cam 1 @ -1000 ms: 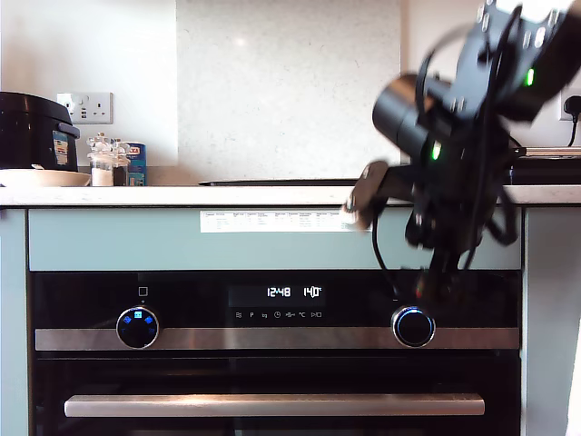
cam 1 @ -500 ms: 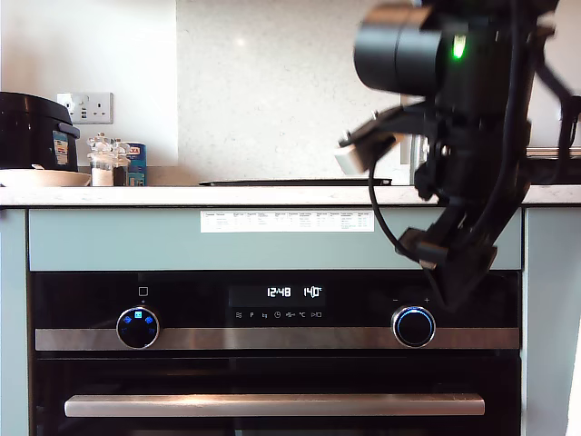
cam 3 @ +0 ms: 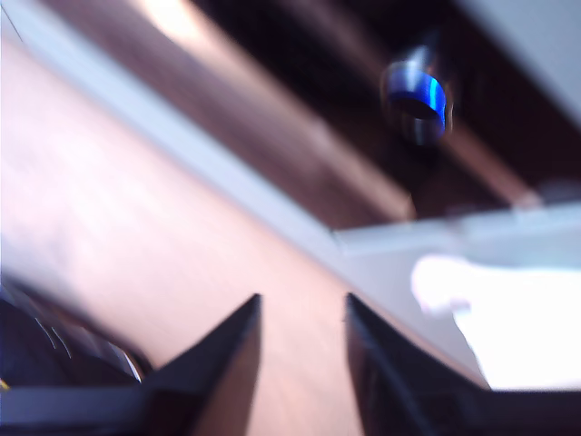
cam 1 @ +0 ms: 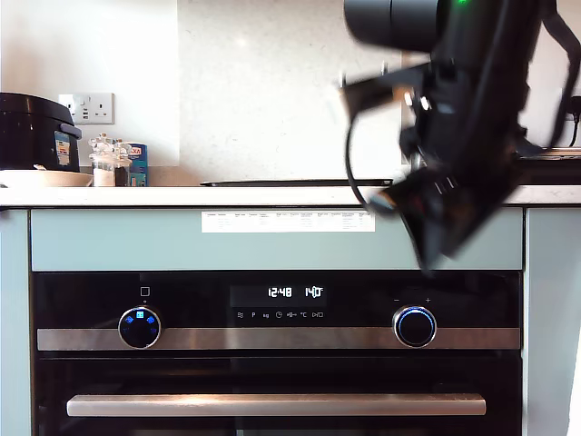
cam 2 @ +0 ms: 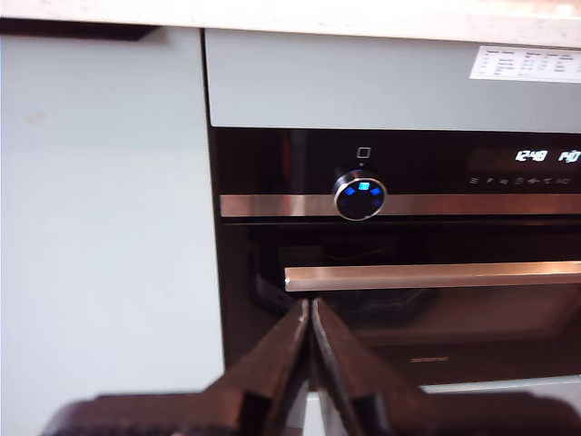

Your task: Switch the oven temperature to 140 degrees by turning the right rotary switch until the correct number is selected

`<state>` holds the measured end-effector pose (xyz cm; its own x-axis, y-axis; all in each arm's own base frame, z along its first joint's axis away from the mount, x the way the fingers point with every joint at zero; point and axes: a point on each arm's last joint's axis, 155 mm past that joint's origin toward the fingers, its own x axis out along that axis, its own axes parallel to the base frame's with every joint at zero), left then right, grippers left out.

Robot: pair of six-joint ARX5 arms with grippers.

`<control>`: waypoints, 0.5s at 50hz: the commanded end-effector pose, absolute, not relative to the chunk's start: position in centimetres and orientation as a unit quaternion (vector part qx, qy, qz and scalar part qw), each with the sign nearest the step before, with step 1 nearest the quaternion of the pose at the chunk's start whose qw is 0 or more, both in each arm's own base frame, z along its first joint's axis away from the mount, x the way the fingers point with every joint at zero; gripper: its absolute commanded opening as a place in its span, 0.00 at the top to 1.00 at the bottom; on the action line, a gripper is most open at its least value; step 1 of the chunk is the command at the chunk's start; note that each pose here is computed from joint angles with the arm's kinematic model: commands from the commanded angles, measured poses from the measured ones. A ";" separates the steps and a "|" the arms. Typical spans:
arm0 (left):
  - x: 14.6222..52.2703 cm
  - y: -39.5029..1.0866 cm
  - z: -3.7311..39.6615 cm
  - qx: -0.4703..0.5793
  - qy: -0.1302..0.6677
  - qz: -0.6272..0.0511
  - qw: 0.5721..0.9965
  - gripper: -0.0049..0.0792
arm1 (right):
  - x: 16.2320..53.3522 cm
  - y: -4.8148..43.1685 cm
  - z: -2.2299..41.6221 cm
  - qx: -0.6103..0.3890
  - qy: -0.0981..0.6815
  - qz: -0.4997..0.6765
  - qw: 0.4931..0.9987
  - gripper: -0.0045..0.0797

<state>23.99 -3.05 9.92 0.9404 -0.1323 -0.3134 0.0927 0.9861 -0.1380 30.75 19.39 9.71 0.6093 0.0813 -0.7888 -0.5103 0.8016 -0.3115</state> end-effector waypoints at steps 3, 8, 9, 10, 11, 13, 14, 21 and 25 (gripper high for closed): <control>24.1 -2.9 10.6 -0.056 0.154 -0.055 0.985 0.97 | 31.1 20.4 13.7 -0.218 0.341 0.189 0.895 0.95; 24.0 -2.6 10.4 -0.055 0.158 -0.047 0.985 0.97 | 31.2 19.9 15.8 -0.196 0.301 0.187 0.914 0.95; 24.0 -2.6 10.3 -0.055 0.159 -0.046 0.985 0.97 | 31.2 19.6 16.2 -0.194 0.296 0.185 0.917 0.95; 24.0 -2.5 10.3 -0.055 0.160 -0.044 0.985 0.97 | 31.1 19.3 16.4 -0.191 0.292 0.183 0.919 0.95; 24.0 -2.5 10.2 -0.054 0.161 -0.044 0.984 0.97 | 31.1 19.0 16.6 -0.188 0.288 0.181 0.922 0.95; 24.0 -2.5 10.1 -0.054 0.163 -0.044 0.984 0.97 | 31.3 17.9 17.0 -0.184 0.280 0.171 0.926 0.95; 24.0 -2.5 10.1 -0.054 0.163 -0.044 0.984 0.97 | 31.3 17.5 17.2 -0.182 0.277 0.167 0.929 0.95; 24.0 -2.5 10.1 -0.054 0.163 -0.042 0.984 0.97 | 31.8 13.8 18.1 -0.151 0.255 0.128 0.947 0.95; 24.0 -2.4 10.1 -0.054 0.162 -0.040 0.984 0.97 | 32.0 11.8 18.3 -0.140 0.245 0.114 0.953 0.95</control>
<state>23.90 -2.45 9.46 0.9381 -0.0999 -0.3317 0.0615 0.9903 -0.1243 32.02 12.63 17.93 0.8399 0.1481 -0.5221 -0.2993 0.9289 -0.2181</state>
